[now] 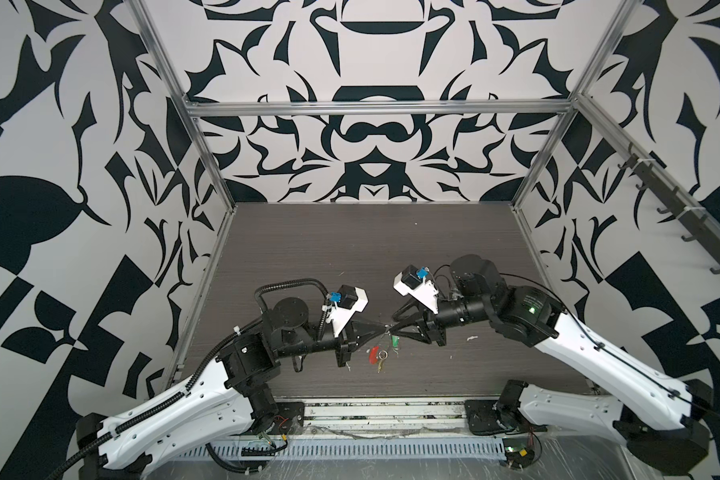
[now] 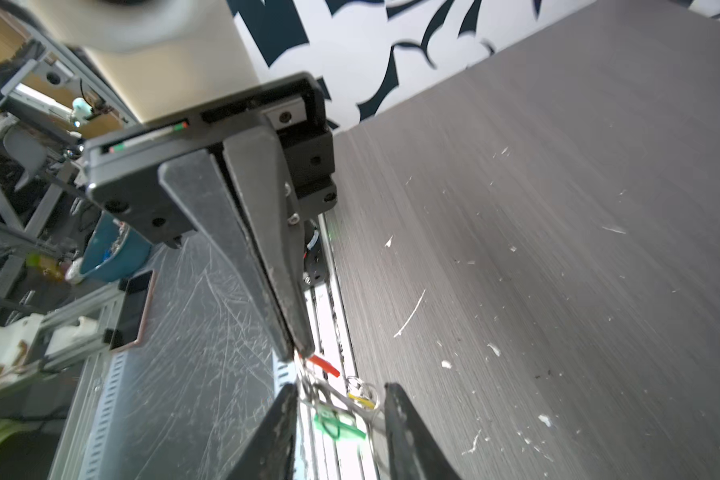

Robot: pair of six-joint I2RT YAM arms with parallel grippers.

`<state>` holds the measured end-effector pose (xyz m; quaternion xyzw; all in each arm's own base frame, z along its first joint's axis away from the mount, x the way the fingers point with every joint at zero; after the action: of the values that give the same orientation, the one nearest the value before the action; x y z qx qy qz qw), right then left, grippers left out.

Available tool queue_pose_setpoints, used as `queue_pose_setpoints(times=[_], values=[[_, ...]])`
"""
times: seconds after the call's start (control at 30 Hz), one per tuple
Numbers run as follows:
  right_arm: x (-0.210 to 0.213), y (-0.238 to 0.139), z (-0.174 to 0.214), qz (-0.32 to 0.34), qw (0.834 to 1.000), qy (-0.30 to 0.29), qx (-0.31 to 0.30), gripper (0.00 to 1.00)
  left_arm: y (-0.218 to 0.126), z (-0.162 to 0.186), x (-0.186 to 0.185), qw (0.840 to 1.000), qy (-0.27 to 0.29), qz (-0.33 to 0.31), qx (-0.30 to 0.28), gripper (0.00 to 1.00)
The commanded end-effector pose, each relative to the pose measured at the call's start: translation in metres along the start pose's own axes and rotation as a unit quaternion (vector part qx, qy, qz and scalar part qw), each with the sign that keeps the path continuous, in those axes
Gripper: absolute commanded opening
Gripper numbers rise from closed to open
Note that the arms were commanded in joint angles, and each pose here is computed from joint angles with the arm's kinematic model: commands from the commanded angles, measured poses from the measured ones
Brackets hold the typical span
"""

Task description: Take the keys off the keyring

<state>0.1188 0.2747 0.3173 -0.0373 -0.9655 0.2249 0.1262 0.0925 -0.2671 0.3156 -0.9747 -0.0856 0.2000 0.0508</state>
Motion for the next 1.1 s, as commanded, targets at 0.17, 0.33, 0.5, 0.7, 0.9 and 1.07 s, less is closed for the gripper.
queue_pose_setpoints(times=[0.17, 0.33, 0.5, 0.7, 0.9, 1.07], values=[[0.008, -0.017, -0.024, 0.012, 0.992, -0.047, -0.116, 0.44, -0.007, -0.016, -0.008, 0.999, 0.026, 0.011, -0.037, 0.00], [0.014, -0.016, -0.023, -0.008, 0.991, -0.052, -0.125, 0.45, -0.008, -0.018, -0.012, 0.999, 0.029, 0.020, -0.041, 0.00], [0.016, -0.013, -0.022, -0.024, 0.991, -0.051, -0.122, 0.37, -0.009, -0.019, -0.014, 0.998, 0.029, 0.026, -0.043, 0.00], [0.019, -0.010, -0.019, -0.041, 0.991, -0.045, -0.121, 0.27, -0.011, -0.023, -0.013, 0.998, 0.028, 0.020, -0.055, 0.00], [0.019, -0.005, -0.017, -0.045, 0.991, -0.040, -0.120, 0.31, -0.013, -0.025, -0.016, 0.997, 0.030, 0.025, -0.061, 0.00], [0.018, -0.005, -0.016, -0.045, 0.991, -0.040, -0.119, 0.22, -0.013, -0.026, -0.017, 0.997, 0.030, 0.027, -0.062, 0.00]])
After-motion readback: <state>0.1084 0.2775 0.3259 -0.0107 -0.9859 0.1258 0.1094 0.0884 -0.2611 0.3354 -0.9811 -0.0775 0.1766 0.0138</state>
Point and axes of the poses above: each gripper's point midway between its finger pads, its own y axis out along the fingers, its own x axis along the line the jaws close on, z = x × y, the point moved 2 cm from there along -y, back along the fingers, and after that the axes turned 8 degrees about -y, right-handed, at the moved point
